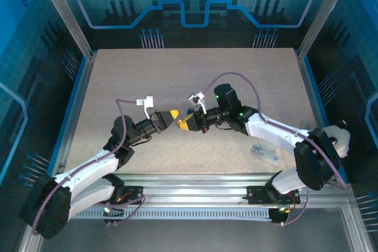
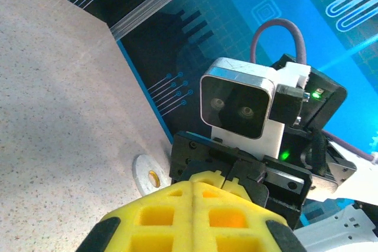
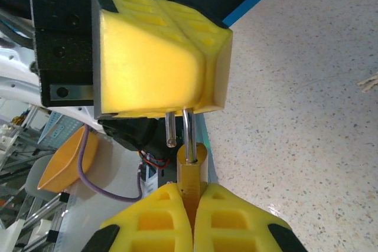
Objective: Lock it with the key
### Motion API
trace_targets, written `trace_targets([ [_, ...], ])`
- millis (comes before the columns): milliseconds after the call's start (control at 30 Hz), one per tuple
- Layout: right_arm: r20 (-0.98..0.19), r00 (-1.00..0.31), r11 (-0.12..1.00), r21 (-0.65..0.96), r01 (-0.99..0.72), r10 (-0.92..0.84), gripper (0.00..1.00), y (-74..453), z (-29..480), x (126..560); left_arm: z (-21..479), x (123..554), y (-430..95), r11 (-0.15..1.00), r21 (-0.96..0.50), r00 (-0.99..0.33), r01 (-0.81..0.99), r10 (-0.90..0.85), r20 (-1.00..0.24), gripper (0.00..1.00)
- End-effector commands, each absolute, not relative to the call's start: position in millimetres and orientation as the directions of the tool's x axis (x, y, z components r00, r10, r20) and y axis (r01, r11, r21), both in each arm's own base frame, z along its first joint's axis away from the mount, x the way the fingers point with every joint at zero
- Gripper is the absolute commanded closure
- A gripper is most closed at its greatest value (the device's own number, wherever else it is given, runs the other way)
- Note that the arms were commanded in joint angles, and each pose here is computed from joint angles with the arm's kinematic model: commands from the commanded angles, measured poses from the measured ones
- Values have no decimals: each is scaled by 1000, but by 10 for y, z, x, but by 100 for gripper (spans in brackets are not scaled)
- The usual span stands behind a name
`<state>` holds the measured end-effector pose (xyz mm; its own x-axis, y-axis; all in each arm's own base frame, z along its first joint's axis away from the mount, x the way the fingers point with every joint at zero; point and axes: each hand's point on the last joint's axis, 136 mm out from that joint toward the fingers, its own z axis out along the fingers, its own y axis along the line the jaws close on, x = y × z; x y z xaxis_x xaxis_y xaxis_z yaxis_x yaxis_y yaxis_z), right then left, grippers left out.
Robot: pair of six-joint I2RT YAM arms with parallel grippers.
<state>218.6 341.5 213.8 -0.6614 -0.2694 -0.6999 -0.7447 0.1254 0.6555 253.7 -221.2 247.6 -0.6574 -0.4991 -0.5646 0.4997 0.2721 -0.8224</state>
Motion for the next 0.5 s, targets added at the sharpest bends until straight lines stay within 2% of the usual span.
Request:
trace_targets([
  [0,-717,-649,66,657,-751,-256,100,3371,2243,2142,2793,2395,-2190,185,-773,-607,607,-519,-601,100],
  [467,-738,-619,-96,660,-745,-270,100,3348,2317,1881,2877,2273,-2188,133,-742,-594,658,-515,-619,100],
])
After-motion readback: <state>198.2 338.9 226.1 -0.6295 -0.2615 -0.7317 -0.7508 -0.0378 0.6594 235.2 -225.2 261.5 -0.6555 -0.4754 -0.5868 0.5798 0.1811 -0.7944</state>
